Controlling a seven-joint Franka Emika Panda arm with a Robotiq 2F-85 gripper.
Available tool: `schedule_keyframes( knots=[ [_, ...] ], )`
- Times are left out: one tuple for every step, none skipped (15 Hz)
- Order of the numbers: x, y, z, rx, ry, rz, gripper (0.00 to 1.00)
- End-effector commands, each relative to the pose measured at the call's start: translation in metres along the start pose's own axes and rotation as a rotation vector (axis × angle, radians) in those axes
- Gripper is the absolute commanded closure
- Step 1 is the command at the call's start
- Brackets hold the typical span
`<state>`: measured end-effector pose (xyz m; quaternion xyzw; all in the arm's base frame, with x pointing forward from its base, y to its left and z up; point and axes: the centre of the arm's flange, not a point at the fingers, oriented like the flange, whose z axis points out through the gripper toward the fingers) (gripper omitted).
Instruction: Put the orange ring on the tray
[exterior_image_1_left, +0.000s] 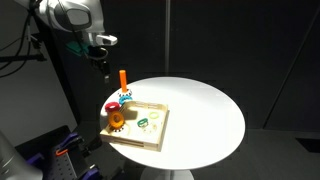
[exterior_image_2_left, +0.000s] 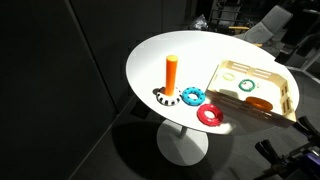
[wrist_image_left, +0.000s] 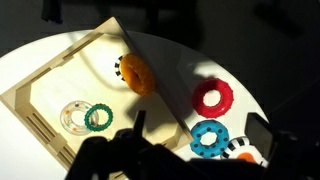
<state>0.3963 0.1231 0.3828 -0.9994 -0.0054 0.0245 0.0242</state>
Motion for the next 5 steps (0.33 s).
schedule_keyframes(
  knots=[
    [-0.002,0.002,-0.024,-0.008,-0.005,0.006,0.00],
    [-0.002,0.000,-0.009,-0.001,-0.001,-0.001,0.00],
    [-0.002,-0.001,-0.011,-0.001,0.002,-0.002,0.00],
    [-0.002,-0.001,-0.010,-0.002,-0.001,-0.002,0.00],
    [-0.003,0.000,-0.008,-0.002,-0.004,-0.002,0.00]
  ],
)
